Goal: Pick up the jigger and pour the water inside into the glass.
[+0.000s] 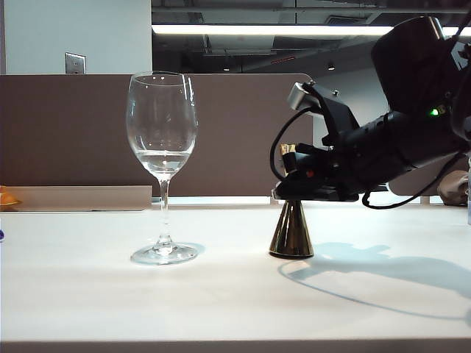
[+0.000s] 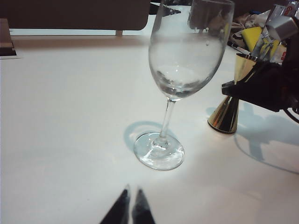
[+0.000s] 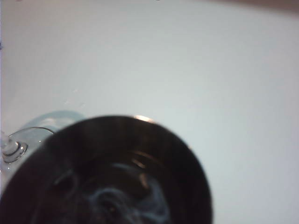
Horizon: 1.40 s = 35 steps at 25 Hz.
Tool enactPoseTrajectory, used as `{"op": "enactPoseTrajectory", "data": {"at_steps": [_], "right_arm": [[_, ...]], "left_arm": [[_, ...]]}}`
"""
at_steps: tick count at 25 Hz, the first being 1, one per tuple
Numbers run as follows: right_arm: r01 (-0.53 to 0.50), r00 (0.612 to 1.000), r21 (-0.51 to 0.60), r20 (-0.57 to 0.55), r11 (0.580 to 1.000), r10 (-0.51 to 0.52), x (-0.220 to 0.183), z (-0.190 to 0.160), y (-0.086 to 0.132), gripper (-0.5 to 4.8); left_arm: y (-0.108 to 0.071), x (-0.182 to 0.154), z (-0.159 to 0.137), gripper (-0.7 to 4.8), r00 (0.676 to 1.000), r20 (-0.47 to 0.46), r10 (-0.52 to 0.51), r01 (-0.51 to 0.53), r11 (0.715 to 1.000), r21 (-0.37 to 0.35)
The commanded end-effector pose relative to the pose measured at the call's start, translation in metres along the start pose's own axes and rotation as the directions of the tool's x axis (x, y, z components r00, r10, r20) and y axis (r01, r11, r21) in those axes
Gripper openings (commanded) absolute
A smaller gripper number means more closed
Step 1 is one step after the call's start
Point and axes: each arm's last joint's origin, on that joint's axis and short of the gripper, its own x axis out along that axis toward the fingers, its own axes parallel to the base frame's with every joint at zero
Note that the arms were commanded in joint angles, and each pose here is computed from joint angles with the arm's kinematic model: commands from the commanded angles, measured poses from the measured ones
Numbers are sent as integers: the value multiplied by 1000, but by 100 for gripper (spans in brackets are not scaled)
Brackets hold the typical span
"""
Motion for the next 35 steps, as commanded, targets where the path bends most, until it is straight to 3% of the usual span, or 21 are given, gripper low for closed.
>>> {"op": "enactPoseTrajectory", "data": {"at_steps": [1,6,8,14,19,23,27,35], "right_arm": [[1,1000,3,5,1000,-1,0,1,0,60],[21,1000,3,4,1000,-21,0,1,0,34],[24,1000,3,4,1000,-24,0,1,-1,1],[27,1000,0,-2,1000,-27,-4,7,0,-1],[49,999,-68,-15,997,-50,-13,26,2,-1],[64,998,-84,26,994,-62,-26,56,5,-1],[81,997,-85,-2,993,-81,-30,100,5,-1],[91,996,-214,37,973,-85,-35,157,6,-1]], "left_arm": [[0,0,0,22,1000,0,3,-3,1000,0],[0,0,0,22,1000,0,3,-3,1000,0],[0,0,0,22,1000,0,3,-3,1000,0],[0,0,0,22,1000,0,3,-3,1000,0],[0,0,0,22,1000,0,3,-3,1000,0],[0,0,0,22,1000,0,3,-3,1000,0],[0,0,0,22,1000,0,3,-3,1000,0],[0,0,0,22,1000,0,3,-3,1000,0]]}}
